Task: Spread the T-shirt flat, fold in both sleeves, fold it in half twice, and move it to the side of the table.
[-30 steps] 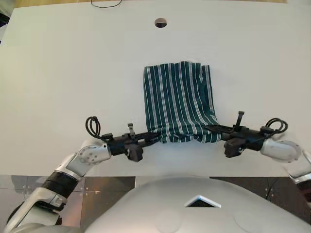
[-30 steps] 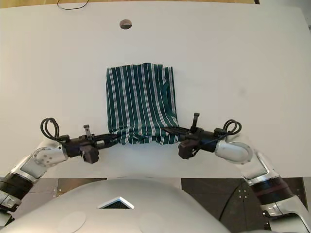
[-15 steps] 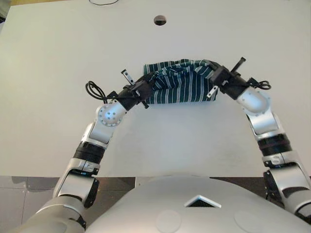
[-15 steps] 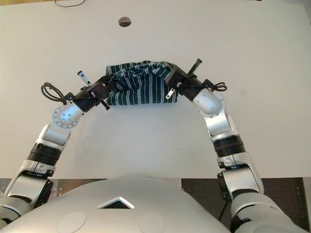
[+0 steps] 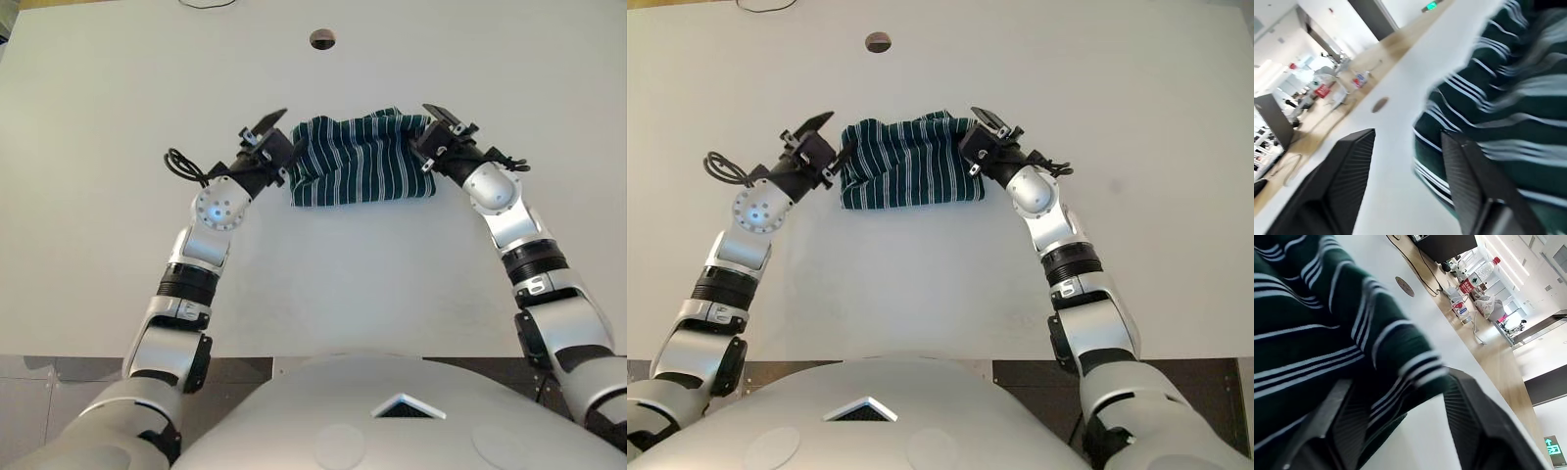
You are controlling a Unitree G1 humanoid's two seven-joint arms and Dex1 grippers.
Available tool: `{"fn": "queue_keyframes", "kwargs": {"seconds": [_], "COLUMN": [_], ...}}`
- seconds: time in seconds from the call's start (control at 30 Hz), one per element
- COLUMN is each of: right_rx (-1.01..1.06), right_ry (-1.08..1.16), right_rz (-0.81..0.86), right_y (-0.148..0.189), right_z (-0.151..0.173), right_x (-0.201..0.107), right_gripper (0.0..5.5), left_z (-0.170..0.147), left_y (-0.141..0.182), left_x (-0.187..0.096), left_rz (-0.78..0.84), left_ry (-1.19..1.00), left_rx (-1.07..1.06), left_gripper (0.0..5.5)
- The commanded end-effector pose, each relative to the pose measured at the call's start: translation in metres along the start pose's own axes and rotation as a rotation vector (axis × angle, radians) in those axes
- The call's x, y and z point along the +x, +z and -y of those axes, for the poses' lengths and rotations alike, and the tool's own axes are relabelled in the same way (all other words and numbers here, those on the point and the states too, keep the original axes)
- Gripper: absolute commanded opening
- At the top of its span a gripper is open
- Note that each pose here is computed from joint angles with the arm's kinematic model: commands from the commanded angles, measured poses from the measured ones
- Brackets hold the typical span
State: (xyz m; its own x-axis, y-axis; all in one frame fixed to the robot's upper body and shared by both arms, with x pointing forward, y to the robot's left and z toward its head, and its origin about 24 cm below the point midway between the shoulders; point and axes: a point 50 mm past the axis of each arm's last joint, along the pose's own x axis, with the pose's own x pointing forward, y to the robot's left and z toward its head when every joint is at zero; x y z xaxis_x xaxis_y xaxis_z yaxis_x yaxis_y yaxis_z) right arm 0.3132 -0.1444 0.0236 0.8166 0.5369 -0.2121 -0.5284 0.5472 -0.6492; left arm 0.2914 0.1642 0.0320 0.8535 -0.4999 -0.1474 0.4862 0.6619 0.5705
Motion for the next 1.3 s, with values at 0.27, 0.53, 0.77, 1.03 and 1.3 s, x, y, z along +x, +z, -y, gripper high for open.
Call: {"fn": "queue_keyframes", "kwargs": {"seconds": [0.27, 0.53, 0.77, 1.03, 1.3], "right_rx": [0.143, 0.044, 0.006, 0.342, 1.131], "right_ry": [-0.204, 0.029, 0.328, 0.403, -0.446], "right_rz": [0.115, 0.276, 0.14, -0.188, -0.466], "right_y": [0.023, 0.051, 0.036, 0.006, -0.068], "right_z": [0.032, 0.01, -0.016, -0.053, 0.005], "right_x": [0.014, 0.002, 0.031, 0.048, 0.003], "right_gripper": [3.47, 3.47, 3.47, 3.47, 3.47], "left_z": [-0.048, -0.077, -0.05, -0.035, -0.025], "left_y": [-0.02, -0.033, -0.019, -0.012, -0.015], "left_x": [0.033, 0.012, 0.004, -0.004, -0.013], "left_rz": [-0.147, -0.114, 0.047, 0.087, 0.078], "left_ry": [0.235, 0.527, 0.547, 0.563, 0.621], "left_rx": [-0.166, -0.322, -0.438, -0.568, -0.656], "left_gripper": [4.2, 5.48, 5.49, 5.49, 5.49]}}
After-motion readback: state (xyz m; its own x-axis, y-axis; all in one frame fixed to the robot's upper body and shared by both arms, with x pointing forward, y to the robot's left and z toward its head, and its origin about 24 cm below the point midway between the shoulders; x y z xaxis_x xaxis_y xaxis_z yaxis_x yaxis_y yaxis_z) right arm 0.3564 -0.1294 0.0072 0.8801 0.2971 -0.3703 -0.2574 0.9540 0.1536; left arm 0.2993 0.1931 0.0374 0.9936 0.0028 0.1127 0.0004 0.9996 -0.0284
